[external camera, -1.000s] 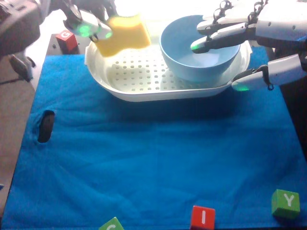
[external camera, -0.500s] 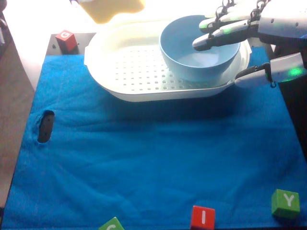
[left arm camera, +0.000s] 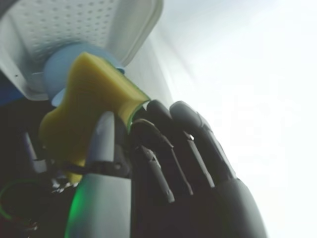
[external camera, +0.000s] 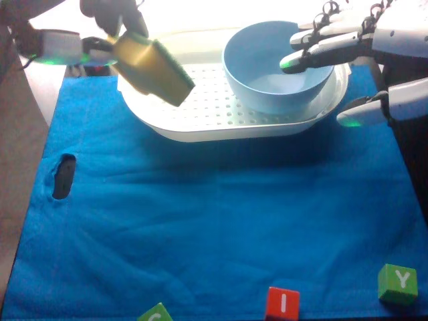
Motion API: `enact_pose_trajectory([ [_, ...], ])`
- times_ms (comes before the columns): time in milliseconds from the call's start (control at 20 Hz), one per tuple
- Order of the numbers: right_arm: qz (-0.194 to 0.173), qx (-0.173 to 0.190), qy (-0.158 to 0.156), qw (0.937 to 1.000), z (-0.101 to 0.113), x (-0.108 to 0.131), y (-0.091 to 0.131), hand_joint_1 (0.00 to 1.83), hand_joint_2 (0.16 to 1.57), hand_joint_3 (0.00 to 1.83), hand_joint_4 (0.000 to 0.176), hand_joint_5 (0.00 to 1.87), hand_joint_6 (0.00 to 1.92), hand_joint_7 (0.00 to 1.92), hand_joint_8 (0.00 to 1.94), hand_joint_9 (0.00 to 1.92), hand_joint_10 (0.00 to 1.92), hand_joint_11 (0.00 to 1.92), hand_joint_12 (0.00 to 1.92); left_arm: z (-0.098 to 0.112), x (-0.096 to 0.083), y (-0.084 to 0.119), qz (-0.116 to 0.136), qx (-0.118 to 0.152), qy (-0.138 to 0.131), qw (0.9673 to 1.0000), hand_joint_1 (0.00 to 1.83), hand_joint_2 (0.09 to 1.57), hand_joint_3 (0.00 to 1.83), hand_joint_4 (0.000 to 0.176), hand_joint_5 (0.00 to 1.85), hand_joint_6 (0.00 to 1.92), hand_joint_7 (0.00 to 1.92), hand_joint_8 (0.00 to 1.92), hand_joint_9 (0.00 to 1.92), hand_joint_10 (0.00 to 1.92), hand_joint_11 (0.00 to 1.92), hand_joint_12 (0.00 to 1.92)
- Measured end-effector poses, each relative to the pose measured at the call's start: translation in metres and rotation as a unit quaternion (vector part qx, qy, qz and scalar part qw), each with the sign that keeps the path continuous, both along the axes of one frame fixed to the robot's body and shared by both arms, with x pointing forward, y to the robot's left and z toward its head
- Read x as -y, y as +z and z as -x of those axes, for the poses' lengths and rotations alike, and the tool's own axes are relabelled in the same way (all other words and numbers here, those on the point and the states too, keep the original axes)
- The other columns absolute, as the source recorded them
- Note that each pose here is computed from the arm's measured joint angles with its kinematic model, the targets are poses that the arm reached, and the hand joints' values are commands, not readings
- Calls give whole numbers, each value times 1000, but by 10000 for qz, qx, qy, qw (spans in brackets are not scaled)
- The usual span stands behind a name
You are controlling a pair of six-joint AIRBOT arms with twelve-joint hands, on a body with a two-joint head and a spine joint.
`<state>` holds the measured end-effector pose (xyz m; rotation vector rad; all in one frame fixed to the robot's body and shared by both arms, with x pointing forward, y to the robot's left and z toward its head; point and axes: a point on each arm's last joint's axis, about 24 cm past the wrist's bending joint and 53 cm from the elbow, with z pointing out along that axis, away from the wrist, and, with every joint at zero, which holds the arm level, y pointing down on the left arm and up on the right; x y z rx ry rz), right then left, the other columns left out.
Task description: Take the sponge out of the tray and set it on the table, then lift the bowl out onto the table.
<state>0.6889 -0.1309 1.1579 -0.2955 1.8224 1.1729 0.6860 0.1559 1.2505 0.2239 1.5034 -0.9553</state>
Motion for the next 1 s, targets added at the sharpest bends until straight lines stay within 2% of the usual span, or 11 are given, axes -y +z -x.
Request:
enact_pose_trajectory([
  [100, -49, -12, -29, 10000, -1, 2, 2, 549, 1201, 1, 104, 346, 0, 226, 1, 150, 4, 0, 604, 26, 4, -18, -13, -254, -311, 9992, 1272, 1038, 2, 0, 1248, 367, 1107, 977, 1068, 880, 875, 1327],
  [200, -67, -13, -25, 10000, -1, 1, 2, 501, 1208, 4, 111, 337, 0, 219, 0, 148, 2, 0, 611, 43, 13, -29, -189, -312, -535, 9979, 1286, 1038, 0, 0, 1221, 373, 1135, 968, 1061, 927, 881, 1353],
  [250, -67, -20, -30, 10000, -1, 2, 2, 433, 1209, 4, 120, 332, 0, 222, 1, 153, 3, 0, 619, 50, 18, -31, -182, -361, -667, 9970, 1281, 1063, 2, 0, 1133, 527, 1085, 1059, 998, 1096, 900, 1448],
  [350, -78, -25, -35, 10000, -1, 2, 2, 375, 1219, 5, 112, 330, 1, 221, 0, 137, 1, 0, 579, 60, 25, -31, 22, -545, -928, 9942, 1251, 1066, 2, 0, 1071, 765, 1094, 935, 1021, 1027, 857, 1318],
  [400, -77, -28, -42, 10000, -1, 2, 2, 350, 1218, 4, 105, 338, 4, 225, 1, 137, 1, 0, 576, 65, 27, -36, 20, -652, -1009, 9928, 1353, 1101, 0, 0, 1036, 702, 940, 1096, 960, 1217, 840, 1363],
  [450, -90, -51, -56, 9999, -1, 2, 1, 332, 1217, 3, 101, 336, 2, 227, 2, 135, 0, 0, 575, 72, 31, -46, -59, -769, -1105, 9909, 1285, 1111, 0, 0, 1141, 494, 884, 1320, 903, 1177, 857, 1444],
  [550, -64, -77, -60, 9999, -1, 2, -2, 338, 1211, 0, 105, 329, 0, 224, 1, 164, 5, 0, 634, 85, 39, -71, -440, -934, -1279, 9864, 1271, 1110, 0, 0, 1182, 382, 886, 1359, 918, 1202, 903, 1539],
  [700, -83, -78, -12, 9999, 1, -2, -3, 369, 1204, 0, 114, 327, 0, 230, 1, 157, 5, 0, 636, 77, 37, -77, -484, -1044, -1133, 9869, 1278, 1081, 0, 0, 1339, 135, 904, 1297, 963, 1191, 933, 1463],
  [800, -81, -82, -25, 9999, 0, -1, -3, 416, 1211, 1, 106, 318, 0, 227, 0, 160, 3, 0, 615, 76, 35, -87, -697, -1100, -1086, 9855, 1268, 1099, 0, 0, 1381, 46, 829, 1359, 876, 1262, 869, 1477],
  [950, -79, -80, -26, 9999, 0, -1, -3, 426, 1216, 3, 121, 312, 0, 215, 0, 147, 0, 0, 614, 74, 32, -93, -795, -1171, -1006, 9848, 1266, 1107, 1, 0, 1356, 49, 836, 1371, 747, 1402, 794, 1603],
  [1000, -82, -83, -25, 9999, 0, -1, -3, 446, 1224, 3, 112, 315, 0, 204, 0, 125, 1, 0, 548, 73, 32, -94, -814, -1184, -987, 9847, 1269, 1081, 0, 0, 1325, 180, 906, 1249, 702, 1322, 646, 1564],
])
